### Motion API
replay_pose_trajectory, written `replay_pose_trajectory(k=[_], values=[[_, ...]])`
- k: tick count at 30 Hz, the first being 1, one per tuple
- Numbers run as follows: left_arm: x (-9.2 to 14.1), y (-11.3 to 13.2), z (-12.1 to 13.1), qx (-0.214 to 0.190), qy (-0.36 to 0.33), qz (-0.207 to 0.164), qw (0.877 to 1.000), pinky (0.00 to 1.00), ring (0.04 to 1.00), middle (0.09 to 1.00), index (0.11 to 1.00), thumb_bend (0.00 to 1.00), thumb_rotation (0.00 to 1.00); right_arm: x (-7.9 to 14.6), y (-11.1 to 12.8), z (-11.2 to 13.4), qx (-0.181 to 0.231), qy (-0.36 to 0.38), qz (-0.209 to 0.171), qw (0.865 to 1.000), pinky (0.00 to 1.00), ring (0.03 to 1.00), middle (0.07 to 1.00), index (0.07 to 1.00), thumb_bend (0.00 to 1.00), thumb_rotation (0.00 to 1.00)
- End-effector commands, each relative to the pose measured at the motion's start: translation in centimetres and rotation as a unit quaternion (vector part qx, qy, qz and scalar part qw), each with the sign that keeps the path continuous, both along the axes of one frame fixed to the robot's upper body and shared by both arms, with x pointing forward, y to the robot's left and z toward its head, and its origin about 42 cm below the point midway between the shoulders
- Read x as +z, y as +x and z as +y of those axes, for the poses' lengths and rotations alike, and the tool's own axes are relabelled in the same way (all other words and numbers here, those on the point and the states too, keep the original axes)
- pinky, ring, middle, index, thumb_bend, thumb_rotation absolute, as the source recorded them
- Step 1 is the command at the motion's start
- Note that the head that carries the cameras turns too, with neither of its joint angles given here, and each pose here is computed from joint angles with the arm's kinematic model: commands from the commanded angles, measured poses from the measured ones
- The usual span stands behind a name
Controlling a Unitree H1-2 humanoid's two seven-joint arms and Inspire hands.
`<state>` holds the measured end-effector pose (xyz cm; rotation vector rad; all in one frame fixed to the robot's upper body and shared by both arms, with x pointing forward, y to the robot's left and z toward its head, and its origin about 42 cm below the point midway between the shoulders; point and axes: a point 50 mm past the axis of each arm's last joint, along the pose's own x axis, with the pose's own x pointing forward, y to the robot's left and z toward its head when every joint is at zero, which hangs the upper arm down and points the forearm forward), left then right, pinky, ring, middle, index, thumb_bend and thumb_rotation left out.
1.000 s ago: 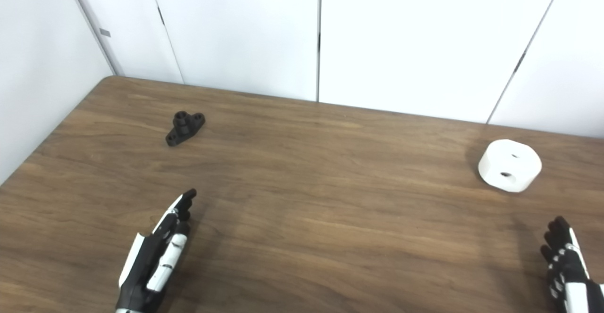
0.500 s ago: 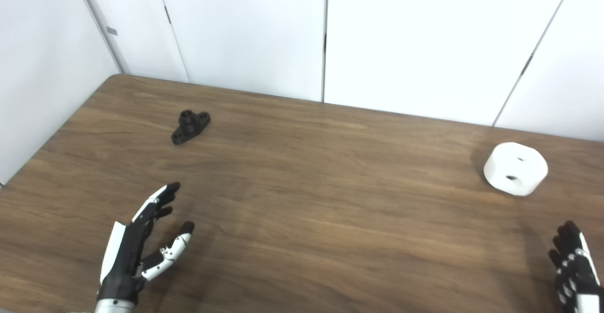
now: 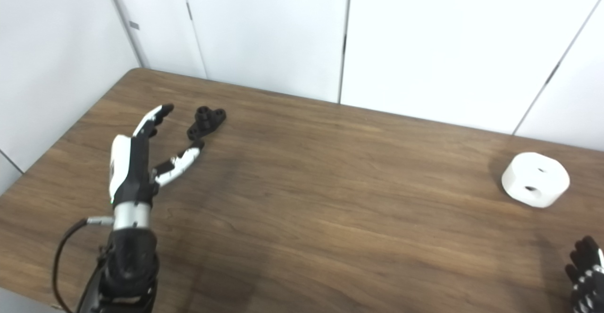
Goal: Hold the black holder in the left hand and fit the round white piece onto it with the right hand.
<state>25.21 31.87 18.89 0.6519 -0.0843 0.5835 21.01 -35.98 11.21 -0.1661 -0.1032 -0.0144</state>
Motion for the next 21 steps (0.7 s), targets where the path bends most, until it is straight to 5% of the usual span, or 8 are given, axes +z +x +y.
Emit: replay_pose_trajectory(k=[1, 12, 21], values=[[0.6, 0.7, 1.3, 0.018, 0.037, 0.005, 0.999, 0.86, 0.889, 0.868, 0.827, 0.72, 0.26, -2.4, -1.8, 0.3, -0.012, 0.022, 0.043, 0.999, 1.0, 1.0, 1.0, 1.0, 0.79, 1.0], [0.5, 6.0, 4.2, 0.034, 0.078, 0.054, 0.995, 0.78, 0.881, 0.883, 0.808, 0.77, 0.28, -2.3, -2.2, 0.4, -0.008, 0.017, 0.042, 0.999, 1.0, 1.0, 1.0, 1.0, 0.77, 1.0], [-0.2, 8.2, 6.0, 0.056, 0.118, 0.102, 0.986, 0.93, 0.927, 0.893, 0.796, 0.83, 0.35, -2.1, -2.3, 0.5, -0.01, 0.014, 0.047, 0.999, 1.0, 1.0, 1.0, 1.0, 0.77, 1.0]])
